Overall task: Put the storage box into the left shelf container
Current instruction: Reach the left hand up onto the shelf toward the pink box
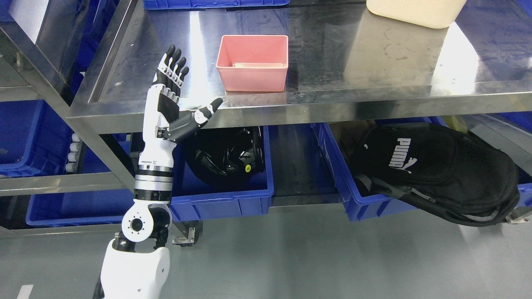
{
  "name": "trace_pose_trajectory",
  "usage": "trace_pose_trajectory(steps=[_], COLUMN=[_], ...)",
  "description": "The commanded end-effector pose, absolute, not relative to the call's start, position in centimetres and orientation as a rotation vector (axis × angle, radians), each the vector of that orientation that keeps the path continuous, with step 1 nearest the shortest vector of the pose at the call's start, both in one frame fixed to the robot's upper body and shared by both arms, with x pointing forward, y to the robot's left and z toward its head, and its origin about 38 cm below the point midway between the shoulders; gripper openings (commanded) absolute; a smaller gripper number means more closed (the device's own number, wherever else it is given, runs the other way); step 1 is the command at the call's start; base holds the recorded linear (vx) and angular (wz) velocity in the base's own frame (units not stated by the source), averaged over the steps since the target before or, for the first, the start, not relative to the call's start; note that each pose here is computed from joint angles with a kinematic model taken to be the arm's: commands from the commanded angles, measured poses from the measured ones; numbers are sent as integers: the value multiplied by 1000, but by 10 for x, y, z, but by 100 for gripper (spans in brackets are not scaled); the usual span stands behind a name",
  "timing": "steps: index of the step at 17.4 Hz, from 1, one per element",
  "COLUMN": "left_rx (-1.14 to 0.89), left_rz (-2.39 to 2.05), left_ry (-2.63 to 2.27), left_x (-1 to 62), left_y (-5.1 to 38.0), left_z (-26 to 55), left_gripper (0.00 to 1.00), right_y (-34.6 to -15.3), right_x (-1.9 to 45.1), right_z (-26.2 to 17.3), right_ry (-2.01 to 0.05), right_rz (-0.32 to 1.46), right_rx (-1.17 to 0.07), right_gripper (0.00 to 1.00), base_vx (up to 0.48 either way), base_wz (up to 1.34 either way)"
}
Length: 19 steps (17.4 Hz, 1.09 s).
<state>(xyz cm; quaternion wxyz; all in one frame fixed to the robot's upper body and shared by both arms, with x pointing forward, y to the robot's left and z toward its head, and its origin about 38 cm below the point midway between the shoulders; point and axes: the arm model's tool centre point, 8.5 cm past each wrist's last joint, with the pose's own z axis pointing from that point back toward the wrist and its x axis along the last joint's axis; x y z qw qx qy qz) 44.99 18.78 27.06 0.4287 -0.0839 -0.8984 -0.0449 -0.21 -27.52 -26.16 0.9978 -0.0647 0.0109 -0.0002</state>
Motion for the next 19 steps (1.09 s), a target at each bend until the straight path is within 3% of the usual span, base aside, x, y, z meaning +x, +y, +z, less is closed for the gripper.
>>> trace_pose_trajectory(steps=[1, 8, 11, 13, 19], left_rx=[-100, -145, 11, 44, 51], left_rz=[-22, -548, -874, -1001, -1563], left_ry=[-2273, -2291, -2141, -2077, -1720], left_x=[454, 478, 493, 508, 528], left_y=[237, 270, 294, 279, 171], left_z=[284, 382, 410, 418, 384], left_gripper=[100, 100, 100, 100, 99], right_y=[-287, -287, -287, -287, -287], right_x=[-2, -2, -2, -2, -2], right_z=[-261, -261, -261, -261, -261], right_ry=[13, 13, 13, 13, 13], right_rz=[-3, -3, -3, -3, -3], right_rx=[-148, -148, -148, -148, -148], right_gripper=[100, 100, 100, 100, 100], base_vx=[0, 0, 0, 0, 0], base_wz=[0, 0, 0, 0, 0])
